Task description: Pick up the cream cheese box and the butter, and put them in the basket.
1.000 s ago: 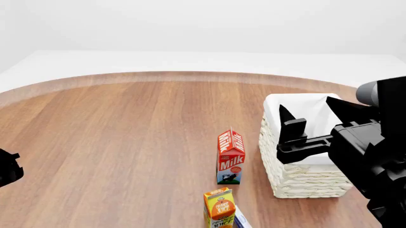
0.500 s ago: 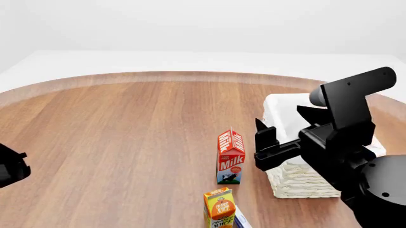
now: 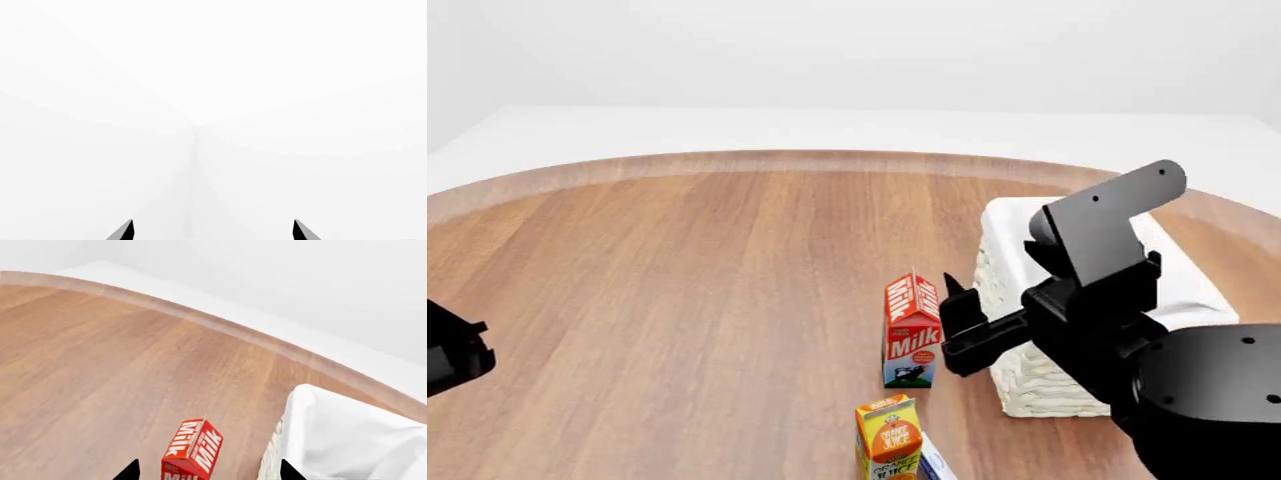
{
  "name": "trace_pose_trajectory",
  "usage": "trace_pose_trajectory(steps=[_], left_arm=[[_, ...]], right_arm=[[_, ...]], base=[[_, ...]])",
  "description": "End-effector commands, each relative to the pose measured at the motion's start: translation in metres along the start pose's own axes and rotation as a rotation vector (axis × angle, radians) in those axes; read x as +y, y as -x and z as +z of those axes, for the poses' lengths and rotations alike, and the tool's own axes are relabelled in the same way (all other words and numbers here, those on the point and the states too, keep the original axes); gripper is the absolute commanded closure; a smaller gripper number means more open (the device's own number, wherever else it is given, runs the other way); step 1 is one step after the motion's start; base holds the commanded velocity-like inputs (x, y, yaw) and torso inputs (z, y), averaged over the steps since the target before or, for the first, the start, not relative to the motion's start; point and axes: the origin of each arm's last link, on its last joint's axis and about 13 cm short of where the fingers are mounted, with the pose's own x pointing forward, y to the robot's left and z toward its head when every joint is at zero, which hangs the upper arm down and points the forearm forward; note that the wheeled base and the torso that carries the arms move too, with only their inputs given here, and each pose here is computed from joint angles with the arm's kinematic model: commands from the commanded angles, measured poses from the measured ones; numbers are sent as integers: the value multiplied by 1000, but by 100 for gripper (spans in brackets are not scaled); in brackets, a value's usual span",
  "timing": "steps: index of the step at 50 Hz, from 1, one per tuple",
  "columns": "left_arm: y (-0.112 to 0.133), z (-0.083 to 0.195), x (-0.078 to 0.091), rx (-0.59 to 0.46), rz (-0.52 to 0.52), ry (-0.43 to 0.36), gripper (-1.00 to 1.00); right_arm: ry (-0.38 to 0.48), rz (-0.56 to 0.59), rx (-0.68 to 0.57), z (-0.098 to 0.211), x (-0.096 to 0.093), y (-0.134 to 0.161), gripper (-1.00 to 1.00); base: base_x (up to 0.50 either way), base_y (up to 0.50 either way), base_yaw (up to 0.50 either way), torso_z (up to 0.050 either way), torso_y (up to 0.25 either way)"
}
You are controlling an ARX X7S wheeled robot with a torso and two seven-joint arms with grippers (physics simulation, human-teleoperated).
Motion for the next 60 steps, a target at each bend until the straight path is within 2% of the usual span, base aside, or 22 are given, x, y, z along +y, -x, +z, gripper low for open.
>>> trace_pose_trajectory(steps=[1,35,60], left_arm=[[0,-1,3,-3,9,-20,-100],[1,-3,2,2,6,-19,-100],[1,-3,2,7,3,-21,-100]], right_arm=[[25,24,14,-5,4,-11,-100],[65,33,183,-54,10,-29,-100],[93,47,274,-85,16,-30,-100]], base=[[0,0,0,0,0],[0,0,0,0,0],[0,0,0,0,0]])
